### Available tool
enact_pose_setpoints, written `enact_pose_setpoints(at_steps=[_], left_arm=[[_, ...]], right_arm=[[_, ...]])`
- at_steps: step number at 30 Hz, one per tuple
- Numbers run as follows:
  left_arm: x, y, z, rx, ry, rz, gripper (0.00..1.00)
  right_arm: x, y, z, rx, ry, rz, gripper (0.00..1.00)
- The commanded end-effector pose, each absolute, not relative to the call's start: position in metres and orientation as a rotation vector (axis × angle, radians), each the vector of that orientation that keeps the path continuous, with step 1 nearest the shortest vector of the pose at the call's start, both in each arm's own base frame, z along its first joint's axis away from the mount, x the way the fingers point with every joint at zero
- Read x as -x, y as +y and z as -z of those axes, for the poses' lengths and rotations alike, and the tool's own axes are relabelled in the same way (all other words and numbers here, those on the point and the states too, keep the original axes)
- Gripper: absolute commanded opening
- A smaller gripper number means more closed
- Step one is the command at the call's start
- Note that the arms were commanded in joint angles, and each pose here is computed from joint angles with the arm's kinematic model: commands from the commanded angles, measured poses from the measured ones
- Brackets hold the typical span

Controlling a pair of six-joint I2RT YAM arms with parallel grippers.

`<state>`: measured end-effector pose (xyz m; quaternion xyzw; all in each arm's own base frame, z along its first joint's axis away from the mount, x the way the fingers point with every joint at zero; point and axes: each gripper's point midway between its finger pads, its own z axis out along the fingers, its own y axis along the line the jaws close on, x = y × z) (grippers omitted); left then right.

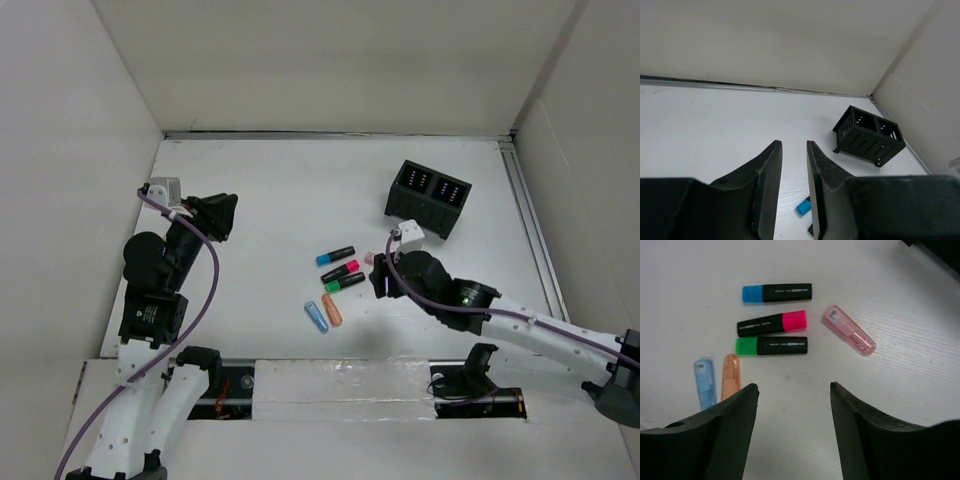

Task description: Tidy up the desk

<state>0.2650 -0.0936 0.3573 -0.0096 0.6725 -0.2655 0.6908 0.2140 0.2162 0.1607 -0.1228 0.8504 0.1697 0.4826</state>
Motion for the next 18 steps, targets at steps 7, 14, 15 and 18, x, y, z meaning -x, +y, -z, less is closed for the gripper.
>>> enact_pose_setpoints(at_steps=[7,14,15,18], left_arm=[[-0.261,-0.094,-0.372,0.010,1.444,0.604,0.27],[-0.256,-0.092,-0.376,0.011,1.421,0.601,0.30],[-0.256,-0.092,-0.377,0.011,1.416,0.601,0.30],[-0.258,-0.093,-0.374,0.010,1.429,0.605,0.31]], right_arm=[[-0.250,0.195,-0.118,0.285,2.215,-0.240,0.74],[-0.288,0.197,-0.096,0.298,2.254,-0.255,0.77],[-0.295,0.200,-0.092,0.295,2.264,-0.251,0.78],[-0.304,0.210,-0.080,0.328,2.279,-0.252,0.82]])
